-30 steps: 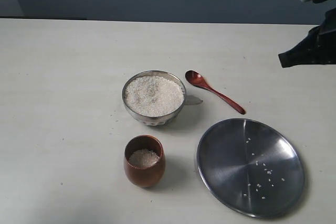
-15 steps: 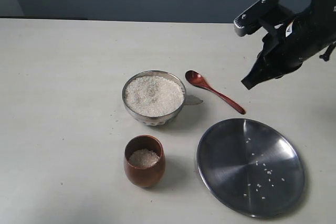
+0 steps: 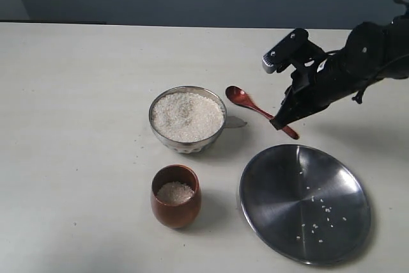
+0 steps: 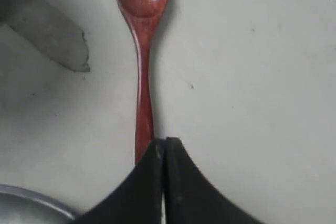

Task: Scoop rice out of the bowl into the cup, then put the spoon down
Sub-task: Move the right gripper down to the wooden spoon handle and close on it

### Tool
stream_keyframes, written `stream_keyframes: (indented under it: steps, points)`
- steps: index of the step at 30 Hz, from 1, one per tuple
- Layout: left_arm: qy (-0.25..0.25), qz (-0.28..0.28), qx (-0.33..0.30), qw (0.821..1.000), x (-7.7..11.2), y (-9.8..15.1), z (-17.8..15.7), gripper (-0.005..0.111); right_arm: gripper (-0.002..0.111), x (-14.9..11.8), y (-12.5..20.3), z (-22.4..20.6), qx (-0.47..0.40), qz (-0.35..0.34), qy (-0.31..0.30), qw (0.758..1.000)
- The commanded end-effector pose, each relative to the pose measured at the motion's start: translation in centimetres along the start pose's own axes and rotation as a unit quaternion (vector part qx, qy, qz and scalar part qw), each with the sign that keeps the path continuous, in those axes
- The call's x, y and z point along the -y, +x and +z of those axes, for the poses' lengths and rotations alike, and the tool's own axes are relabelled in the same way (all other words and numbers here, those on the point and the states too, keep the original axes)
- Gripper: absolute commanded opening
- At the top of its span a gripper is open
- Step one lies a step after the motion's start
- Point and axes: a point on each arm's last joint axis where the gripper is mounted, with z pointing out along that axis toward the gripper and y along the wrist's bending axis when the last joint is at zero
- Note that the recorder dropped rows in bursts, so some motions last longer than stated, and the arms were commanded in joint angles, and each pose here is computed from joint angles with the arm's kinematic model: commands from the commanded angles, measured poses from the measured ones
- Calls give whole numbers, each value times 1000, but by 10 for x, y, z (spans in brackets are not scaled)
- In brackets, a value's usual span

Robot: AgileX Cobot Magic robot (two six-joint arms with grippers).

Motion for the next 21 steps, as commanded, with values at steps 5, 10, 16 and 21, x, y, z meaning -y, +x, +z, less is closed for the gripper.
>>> stream_keyframes:
  steps: [5, 10, 16, 21]
  points:
    - [0, 2, 5, 1000, 0, 0, 0, 1, -1, 4, 12, 7, 26, 34, 31, 999]
    - [0, 2, 5, 1000, 0, 0, 0, 1, -1, 0, 17, 15, 7, 54, 14, 998]
    - [0, 2, 5, 1000, 0, 0, 0, 1, -1, -1, 19, 18, -1, 57, 8, 998]
    - [0, 2, 5, 1000, 0, 0, 0, 1, -1, -2, 20, 18, -5, 57, 5, 998]
